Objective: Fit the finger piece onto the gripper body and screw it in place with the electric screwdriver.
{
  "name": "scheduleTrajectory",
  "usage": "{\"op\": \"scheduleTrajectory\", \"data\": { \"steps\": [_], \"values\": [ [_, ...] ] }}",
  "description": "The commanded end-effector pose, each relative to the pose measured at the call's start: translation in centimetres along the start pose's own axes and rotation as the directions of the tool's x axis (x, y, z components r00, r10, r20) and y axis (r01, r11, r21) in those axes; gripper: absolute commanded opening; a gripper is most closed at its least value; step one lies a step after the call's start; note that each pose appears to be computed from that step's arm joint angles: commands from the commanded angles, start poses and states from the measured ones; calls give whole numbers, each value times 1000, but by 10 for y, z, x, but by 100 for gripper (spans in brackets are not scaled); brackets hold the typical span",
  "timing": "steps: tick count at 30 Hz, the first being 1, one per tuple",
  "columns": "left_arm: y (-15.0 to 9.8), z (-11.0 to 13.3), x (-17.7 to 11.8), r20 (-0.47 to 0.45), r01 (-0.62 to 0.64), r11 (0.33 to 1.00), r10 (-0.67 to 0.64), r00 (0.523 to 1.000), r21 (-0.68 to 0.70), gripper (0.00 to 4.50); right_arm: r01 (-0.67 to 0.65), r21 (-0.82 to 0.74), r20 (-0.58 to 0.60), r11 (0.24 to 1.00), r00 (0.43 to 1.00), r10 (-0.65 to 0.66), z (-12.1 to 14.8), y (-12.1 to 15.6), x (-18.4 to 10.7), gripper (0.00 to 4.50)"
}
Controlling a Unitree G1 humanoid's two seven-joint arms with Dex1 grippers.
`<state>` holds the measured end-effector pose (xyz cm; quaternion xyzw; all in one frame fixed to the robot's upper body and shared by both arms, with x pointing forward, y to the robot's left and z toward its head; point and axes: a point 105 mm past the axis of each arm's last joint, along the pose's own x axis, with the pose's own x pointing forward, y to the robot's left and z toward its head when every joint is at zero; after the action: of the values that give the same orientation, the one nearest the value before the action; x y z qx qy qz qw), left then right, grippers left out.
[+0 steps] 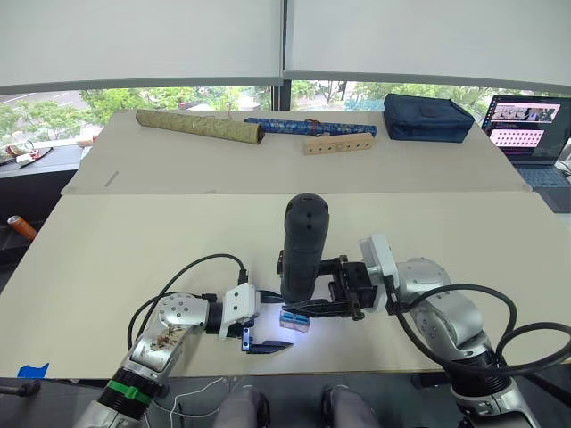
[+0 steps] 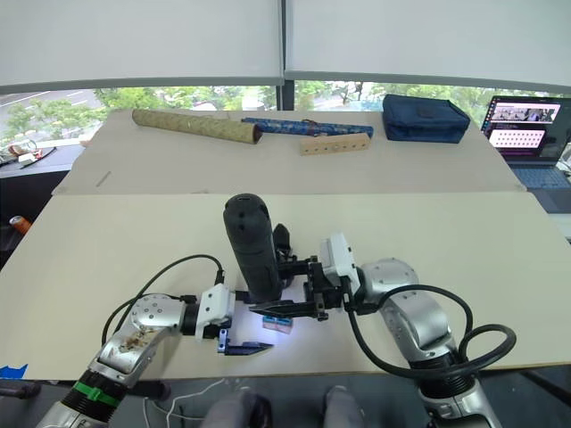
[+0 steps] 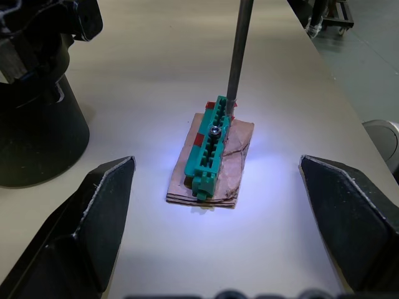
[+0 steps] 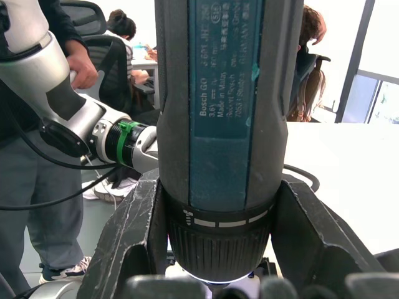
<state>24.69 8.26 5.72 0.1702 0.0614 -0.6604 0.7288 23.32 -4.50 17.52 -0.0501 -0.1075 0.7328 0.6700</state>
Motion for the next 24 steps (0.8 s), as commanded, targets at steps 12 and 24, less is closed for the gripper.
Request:
{"op": "scheduleTrajectory", "data": {
  "steps": [12,24],
  "values": [
    [-8,-12,7,-14,16,999,-16,1000,-44,448,-16,-70,26,997,1000,18,11,-1,4,190],
    [-8,-14,7,-18,8,998,-9,1000,-58,448,-7,-68,23,998,1000,9,9,0,4,190]
  ]
}}
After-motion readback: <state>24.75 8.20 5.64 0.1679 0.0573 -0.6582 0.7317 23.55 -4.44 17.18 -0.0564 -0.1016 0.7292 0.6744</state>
